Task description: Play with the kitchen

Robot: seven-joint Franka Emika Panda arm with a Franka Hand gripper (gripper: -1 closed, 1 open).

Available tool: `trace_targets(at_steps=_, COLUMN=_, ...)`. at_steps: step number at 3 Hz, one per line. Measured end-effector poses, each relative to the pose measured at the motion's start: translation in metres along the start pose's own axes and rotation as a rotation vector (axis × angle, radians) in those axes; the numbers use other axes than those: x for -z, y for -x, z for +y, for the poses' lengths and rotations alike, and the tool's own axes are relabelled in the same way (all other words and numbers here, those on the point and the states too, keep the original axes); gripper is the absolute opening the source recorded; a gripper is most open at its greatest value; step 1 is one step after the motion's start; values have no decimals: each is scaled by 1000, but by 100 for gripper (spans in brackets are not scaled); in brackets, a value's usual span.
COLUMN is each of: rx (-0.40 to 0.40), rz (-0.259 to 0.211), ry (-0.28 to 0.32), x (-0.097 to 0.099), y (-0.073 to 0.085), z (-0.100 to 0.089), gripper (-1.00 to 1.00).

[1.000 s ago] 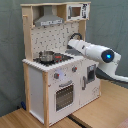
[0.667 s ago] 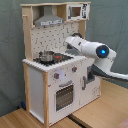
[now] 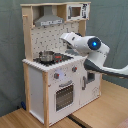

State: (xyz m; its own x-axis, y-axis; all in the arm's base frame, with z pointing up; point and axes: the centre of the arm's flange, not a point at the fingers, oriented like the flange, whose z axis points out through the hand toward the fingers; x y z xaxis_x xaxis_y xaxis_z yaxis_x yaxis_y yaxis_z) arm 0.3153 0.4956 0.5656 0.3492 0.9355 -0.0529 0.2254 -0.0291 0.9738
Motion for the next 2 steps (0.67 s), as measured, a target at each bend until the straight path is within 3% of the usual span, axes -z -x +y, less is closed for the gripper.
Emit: trace_targets(at_steps=2, rx=-54, rz=-22, ry=-131, x=-11, y=-21, z=9, gripper=100)
